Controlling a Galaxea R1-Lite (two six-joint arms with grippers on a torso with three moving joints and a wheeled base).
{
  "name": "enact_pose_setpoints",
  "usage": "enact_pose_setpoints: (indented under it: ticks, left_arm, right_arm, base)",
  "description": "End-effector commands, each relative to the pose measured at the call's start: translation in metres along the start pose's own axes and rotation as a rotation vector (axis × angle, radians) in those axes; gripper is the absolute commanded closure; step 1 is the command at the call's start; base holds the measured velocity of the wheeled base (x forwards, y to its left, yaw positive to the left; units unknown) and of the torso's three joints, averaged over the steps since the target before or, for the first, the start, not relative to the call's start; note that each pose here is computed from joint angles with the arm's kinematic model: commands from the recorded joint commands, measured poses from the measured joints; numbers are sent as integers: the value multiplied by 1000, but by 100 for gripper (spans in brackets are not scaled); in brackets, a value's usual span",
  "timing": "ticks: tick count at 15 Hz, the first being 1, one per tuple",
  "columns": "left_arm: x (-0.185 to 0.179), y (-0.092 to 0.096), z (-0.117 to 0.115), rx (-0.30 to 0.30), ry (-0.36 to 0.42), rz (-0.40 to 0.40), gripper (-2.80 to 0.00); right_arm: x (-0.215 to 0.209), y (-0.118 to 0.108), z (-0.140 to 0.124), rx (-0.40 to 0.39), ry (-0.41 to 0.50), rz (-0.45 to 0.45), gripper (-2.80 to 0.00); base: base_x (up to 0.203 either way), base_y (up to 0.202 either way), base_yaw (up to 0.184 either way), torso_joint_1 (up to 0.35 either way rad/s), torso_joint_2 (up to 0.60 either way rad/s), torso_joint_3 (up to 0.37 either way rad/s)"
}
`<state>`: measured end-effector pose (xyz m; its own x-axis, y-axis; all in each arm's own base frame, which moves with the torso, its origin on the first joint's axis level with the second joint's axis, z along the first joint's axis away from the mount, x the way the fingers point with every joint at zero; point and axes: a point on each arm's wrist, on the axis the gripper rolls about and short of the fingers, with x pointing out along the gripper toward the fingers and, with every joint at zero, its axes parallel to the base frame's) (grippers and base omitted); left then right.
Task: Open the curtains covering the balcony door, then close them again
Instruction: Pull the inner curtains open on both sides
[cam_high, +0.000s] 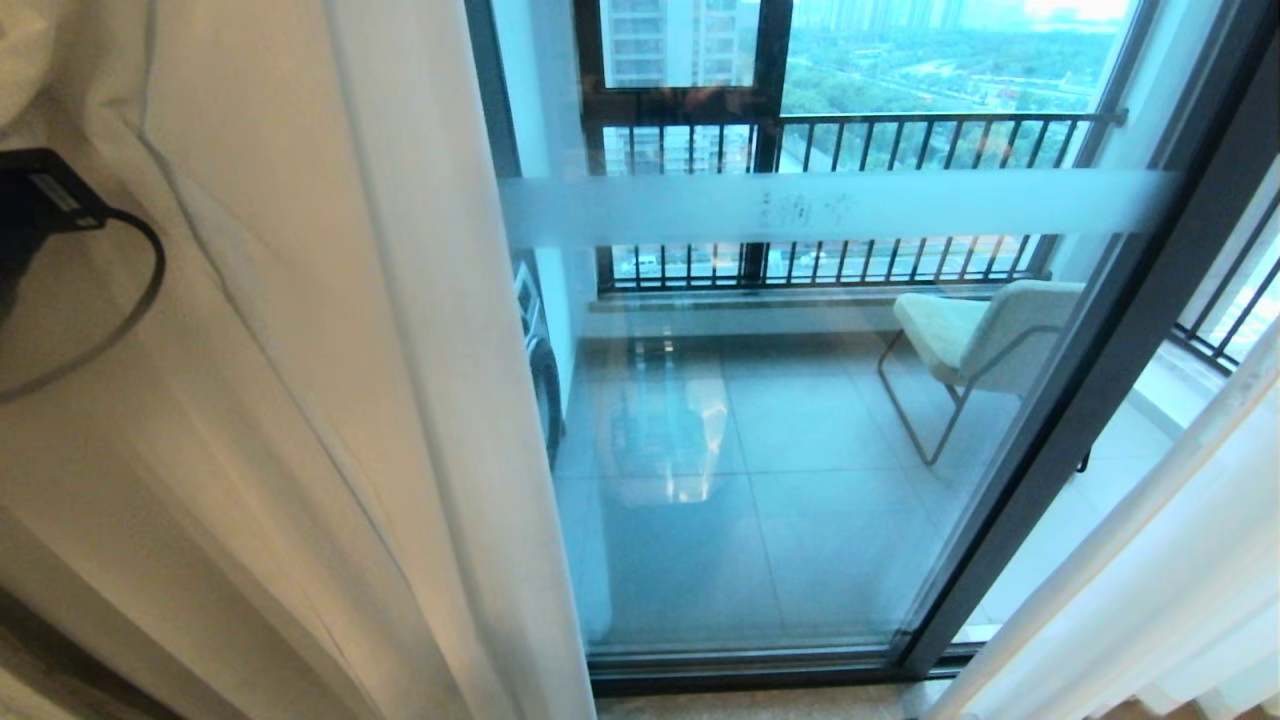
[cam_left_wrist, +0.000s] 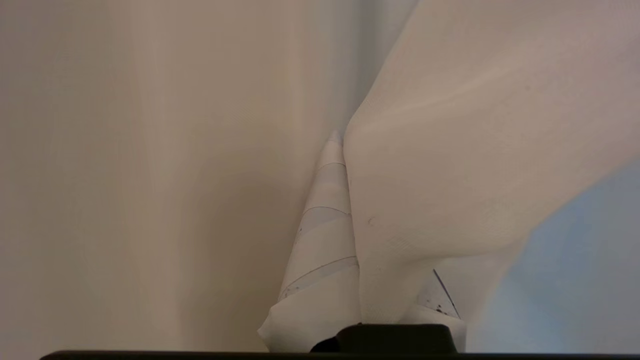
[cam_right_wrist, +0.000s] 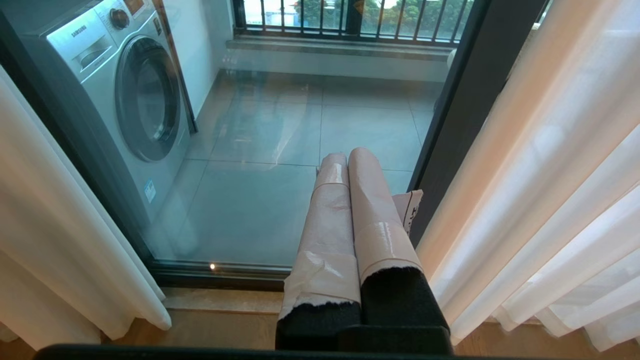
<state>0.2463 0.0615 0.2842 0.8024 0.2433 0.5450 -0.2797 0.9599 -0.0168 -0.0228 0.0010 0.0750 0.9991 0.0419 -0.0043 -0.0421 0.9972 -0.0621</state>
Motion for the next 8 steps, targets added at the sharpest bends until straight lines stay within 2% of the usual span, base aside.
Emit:
enact_pose_setpoints:
  ticks: [1, 8]
  left_arm:
    - [4, 17, 4, 35, -27, 57, 0]
    - [7, 82, 8, 136, -50, 261, 0]
  right_arm:
    - [0, 0, 0, -1, 0, 1, 0]
    - [0, 0, 0, -1, 0, 1, 0]
  base:
    - [0, 0, 0, 0, 0, 0]
    - [0, 0, 0, 0, 0, 0]
